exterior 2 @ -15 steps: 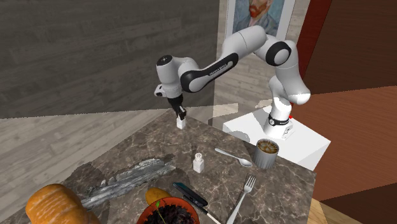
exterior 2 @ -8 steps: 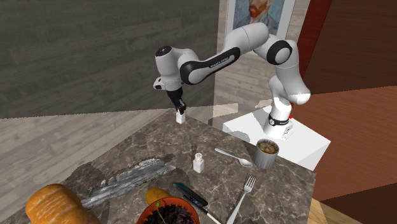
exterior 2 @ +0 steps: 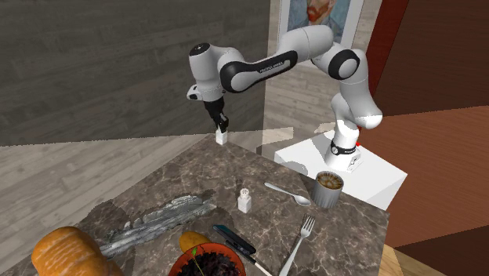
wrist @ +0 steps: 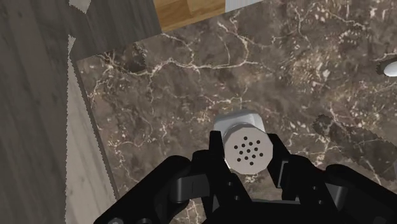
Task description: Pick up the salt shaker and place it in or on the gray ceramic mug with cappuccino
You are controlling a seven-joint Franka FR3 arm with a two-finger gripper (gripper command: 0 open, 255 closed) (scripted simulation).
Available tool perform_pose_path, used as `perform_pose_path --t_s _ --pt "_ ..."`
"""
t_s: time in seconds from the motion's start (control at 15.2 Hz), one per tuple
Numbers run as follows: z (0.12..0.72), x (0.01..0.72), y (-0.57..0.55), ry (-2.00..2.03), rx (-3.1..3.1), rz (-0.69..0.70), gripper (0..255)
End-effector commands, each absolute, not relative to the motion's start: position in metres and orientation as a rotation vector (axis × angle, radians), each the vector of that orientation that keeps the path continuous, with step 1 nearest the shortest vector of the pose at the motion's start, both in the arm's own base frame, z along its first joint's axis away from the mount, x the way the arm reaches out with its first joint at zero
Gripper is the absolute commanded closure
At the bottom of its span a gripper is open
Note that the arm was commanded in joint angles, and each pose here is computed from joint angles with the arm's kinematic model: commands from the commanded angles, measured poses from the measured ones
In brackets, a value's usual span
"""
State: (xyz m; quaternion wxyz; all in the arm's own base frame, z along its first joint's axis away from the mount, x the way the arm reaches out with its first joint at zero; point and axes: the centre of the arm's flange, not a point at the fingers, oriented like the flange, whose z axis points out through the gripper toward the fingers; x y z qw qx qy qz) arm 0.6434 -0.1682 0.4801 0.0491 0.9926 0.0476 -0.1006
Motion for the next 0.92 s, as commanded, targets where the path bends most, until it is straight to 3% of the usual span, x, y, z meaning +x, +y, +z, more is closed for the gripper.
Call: perform_pose_path --t_s 0.0,0.53,0.86 --pt "0.491 0.644 -0.167 0.145 3.024 -0.307 255" --pt "0.531 0.644 -0.167 0.145 3.024 -0.307 255" --pt "0.536 0.605 -0.113 0.145 3.024 -0.307 255"
